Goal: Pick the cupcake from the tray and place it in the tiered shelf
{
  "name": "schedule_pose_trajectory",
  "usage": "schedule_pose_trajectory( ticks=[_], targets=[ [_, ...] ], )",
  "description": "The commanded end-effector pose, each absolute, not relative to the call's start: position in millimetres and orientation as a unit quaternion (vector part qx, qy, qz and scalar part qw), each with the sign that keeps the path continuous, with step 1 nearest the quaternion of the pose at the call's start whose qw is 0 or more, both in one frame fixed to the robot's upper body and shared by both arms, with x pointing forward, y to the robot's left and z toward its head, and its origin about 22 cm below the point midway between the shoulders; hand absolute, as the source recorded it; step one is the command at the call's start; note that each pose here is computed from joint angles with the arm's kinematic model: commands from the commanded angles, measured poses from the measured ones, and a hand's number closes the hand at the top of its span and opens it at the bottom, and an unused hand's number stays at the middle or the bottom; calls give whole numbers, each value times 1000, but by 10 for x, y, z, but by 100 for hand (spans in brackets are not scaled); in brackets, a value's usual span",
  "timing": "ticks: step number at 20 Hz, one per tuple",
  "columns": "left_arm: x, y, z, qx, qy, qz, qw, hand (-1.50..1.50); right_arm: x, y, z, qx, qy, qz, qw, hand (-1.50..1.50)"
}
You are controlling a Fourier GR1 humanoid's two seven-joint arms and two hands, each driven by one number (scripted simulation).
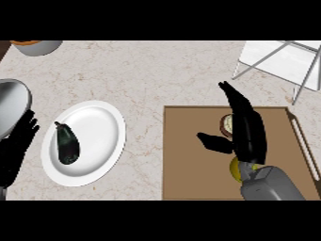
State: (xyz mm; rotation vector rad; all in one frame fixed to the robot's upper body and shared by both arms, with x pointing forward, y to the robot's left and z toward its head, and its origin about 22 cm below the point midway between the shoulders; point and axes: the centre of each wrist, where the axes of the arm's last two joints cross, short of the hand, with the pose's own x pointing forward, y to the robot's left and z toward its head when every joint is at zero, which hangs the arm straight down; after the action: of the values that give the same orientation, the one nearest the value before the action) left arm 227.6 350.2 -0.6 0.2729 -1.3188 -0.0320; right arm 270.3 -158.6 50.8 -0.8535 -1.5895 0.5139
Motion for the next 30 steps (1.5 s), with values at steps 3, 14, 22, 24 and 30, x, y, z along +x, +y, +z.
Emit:
schedule_pose_trajectory(
  ticks=[3,14,22,24,30],
  targets=[
    [2245,3553,46,129,-609,-15,782,0,2653,-1524,877,-463,-558,327,606,-150],
    [2345,3347,-15,120,-618,-22,776,0,2711,-1281,1199,-473,-366,521,609,-150],
    [2370,3531,-43,120,-615,-28,779,0,3001,-1508,1055,-472,-325,540,616,-150],
    [2254,3417,-9,118,-618,-29,777,0,3002,-1429,959,-472,-325,542,614,-150],
    [2308,3289,-8,116,-620,-16,776,0,3120,-1664,799,-479,-309,537,622,-150]
  ],
)
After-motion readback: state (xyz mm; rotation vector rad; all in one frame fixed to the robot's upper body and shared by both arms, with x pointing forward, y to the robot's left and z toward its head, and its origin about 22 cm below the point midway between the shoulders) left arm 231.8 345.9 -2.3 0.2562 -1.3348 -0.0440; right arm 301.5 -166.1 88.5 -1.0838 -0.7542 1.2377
